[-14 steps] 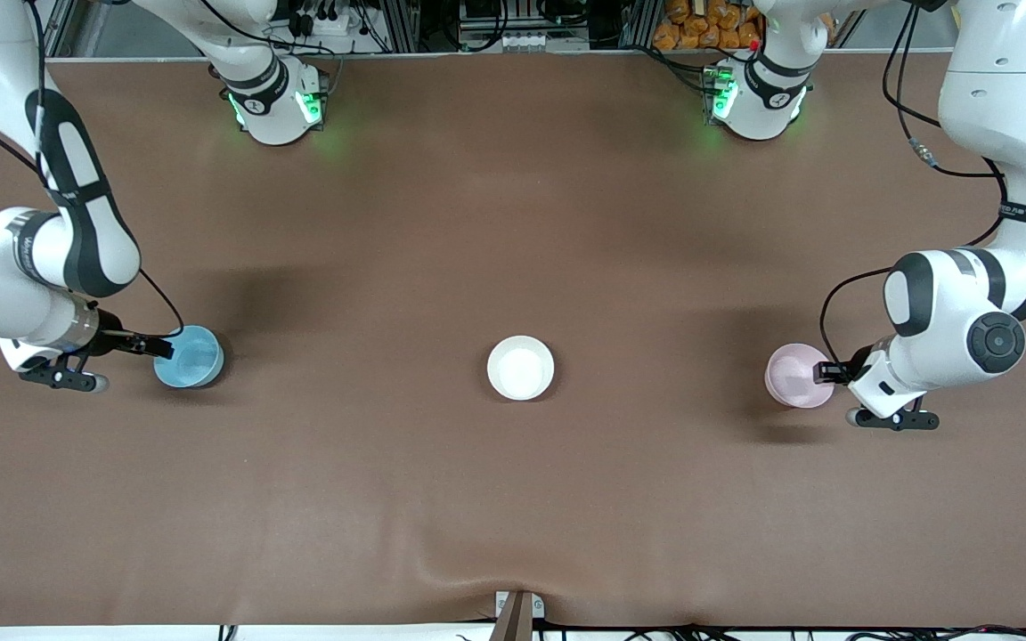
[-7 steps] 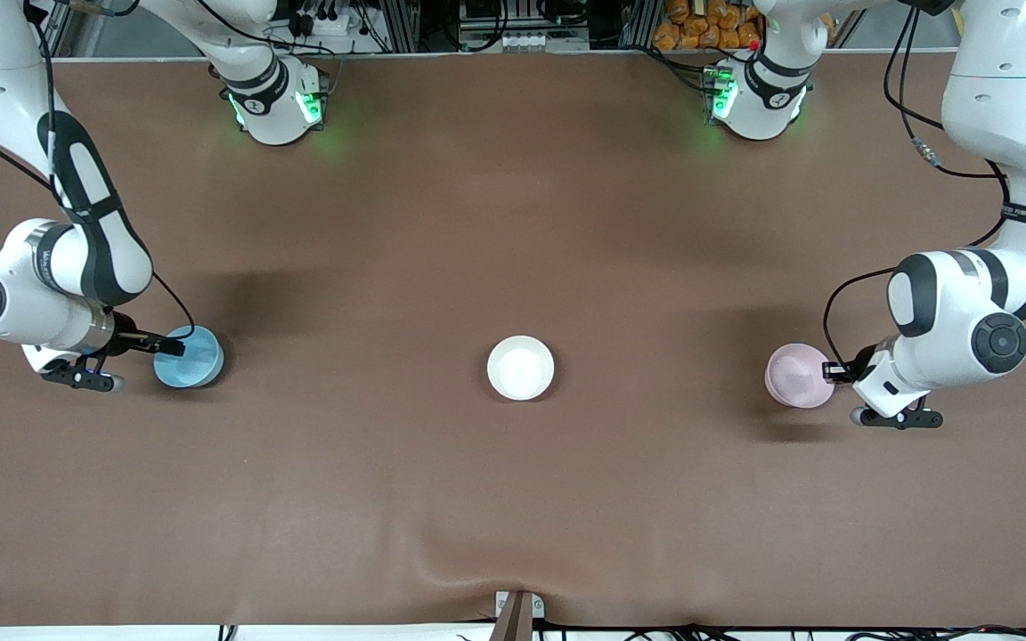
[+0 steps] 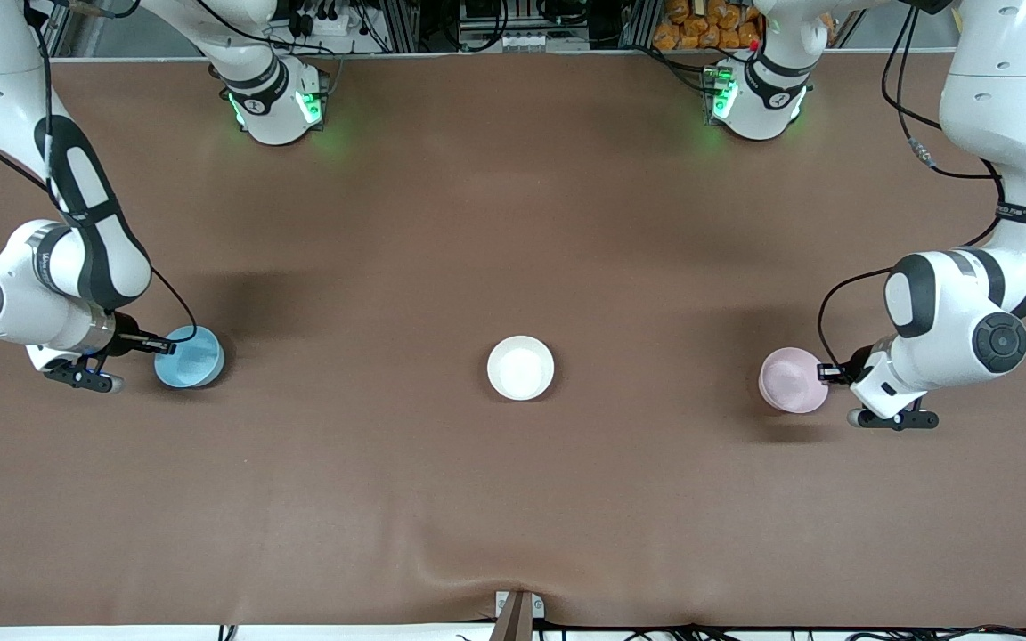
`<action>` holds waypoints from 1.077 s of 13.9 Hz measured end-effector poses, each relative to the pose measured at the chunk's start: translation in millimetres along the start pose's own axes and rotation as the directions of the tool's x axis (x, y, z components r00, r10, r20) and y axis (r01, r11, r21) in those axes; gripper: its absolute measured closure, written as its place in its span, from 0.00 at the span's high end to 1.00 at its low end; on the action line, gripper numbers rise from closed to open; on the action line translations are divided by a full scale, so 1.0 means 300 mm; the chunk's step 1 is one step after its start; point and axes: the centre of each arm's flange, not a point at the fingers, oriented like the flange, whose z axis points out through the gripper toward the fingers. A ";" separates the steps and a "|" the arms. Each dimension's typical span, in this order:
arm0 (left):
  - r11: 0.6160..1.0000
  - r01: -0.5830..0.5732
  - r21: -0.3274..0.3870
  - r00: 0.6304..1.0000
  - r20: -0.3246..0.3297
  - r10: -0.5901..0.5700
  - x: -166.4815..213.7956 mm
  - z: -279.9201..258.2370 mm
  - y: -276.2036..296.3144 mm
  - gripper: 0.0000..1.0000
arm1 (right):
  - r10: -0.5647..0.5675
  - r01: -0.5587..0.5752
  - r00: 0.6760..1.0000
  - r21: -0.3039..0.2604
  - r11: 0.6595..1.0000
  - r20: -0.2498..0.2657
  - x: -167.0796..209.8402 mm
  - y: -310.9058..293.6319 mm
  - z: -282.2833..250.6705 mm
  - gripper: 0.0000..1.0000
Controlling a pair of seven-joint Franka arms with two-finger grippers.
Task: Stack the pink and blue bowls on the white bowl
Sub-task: 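Grasp the pink bowl with the left gripper while the right gripper grasps the blue bowl, then carry the pink bowl over the white bowl while the right gripper lifts the blue bowl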
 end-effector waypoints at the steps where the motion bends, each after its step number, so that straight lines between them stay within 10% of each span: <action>1: 1.000 -0.009 -0.015 1.000 -0.009 0.009 0.009 -0.017 0.035 0.02 | 0.000 0.000 1.000 0.003 1.000 -0.004 0.000 -0.004 -0.015 0.04; 15: 0.983 0.067 -0.170 0.997 -0.018 -0.071 0.013 -0.292 0.819 0.02 | 0.008 -0.005 0.999 0.065 0.998 -0.045 -0.079 -0.004 -0.472 0.03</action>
